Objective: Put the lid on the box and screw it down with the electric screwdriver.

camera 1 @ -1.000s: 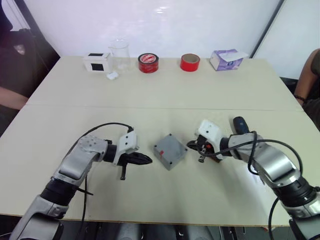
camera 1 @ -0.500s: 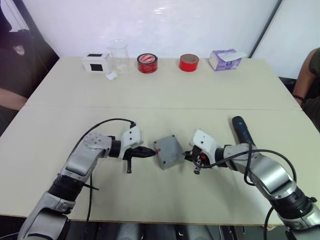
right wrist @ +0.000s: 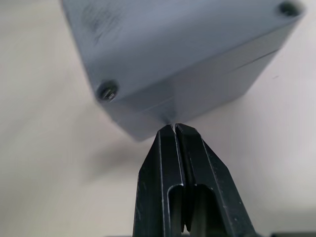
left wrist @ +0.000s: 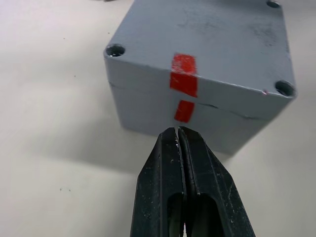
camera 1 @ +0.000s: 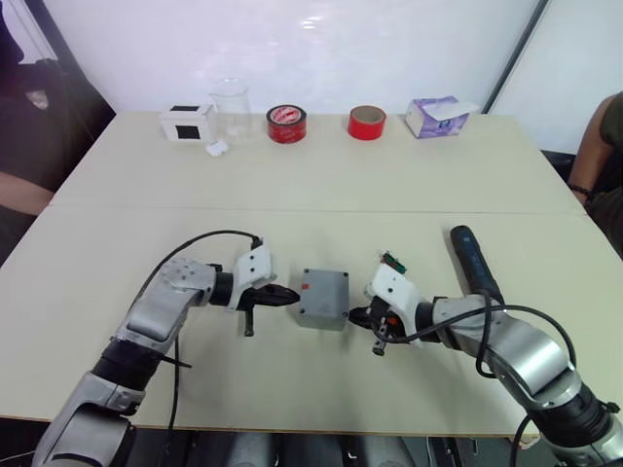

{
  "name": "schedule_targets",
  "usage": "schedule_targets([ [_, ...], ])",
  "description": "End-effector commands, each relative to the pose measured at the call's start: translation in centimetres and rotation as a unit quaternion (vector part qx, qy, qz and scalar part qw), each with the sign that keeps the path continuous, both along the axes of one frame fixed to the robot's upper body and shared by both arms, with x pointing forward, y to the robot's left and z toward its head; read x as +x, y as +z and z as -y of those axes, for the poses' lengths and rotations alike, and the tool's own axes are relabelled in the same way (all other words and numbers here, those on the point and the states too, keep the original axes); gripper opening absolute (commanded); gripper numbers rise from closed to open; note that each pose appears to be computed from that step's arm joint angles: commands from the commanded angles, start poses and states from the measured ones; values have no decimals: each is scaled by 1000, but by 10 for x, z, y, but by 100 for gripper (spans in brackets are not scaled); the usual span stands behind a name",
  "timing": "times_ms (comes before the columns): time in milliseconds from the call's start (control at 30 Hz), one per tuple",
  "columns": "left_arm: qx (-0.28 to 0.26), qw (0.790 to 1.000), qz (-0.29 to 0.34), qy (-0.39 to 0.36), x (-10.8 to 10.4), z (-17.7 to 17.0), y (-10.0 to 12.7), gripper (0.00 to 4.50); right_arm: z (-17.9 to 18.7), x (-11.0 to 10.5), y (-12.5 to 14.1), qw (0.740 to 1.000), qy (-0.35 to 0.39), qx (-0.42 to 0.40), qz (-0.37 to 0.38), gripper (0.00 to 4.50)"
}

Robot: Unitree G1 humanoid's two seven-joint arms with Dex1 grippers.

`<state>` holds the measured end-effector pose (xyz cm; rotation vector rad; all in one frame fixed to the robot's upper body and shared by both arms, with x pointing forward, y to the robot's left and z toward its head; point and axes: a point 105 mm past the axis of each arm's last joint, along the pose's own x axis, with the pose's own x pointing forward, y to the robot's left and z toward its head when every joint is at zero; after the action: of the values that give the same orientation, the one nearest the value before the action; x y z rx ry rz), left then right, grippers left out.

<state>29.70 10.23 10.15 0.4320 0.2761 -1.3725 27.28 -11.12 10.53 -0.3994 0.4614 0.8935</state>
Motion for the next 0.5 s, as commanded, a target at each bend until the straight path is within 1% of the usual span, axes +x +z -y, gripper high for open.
schedule_targets([
  [33,-29,999,20,-15,-9,-6,34,0,25,12,42,992,-71,35,93,1],
  [100,-45,998,13,-32,-19,-6,51,0,39,12,58,984,-107,62,126,1],
  [167,-57,997,11,-45,-25,-4,64,0,49,9,67,978,-125,69,149,1],
  [267,-78,995,14,-59,-30,1,84,0,64,5,63,977,-149,59,143,1],
  [300,-84,994,17,-64,-30,4,89,0,68,3,58,978,-154,61,128,25],
  [367,-90,993,22,-68,-30,7,95,0,73,-1,50,979,-160,72,101,58],
  [467,-107,991,32,-72,-26,15,107,0,76,-5,32,980,-170,77,65,172],
  [500,-110,991,34,-73,-25,18,109,0,75,-6,25,982,-167,68,58,203],
])
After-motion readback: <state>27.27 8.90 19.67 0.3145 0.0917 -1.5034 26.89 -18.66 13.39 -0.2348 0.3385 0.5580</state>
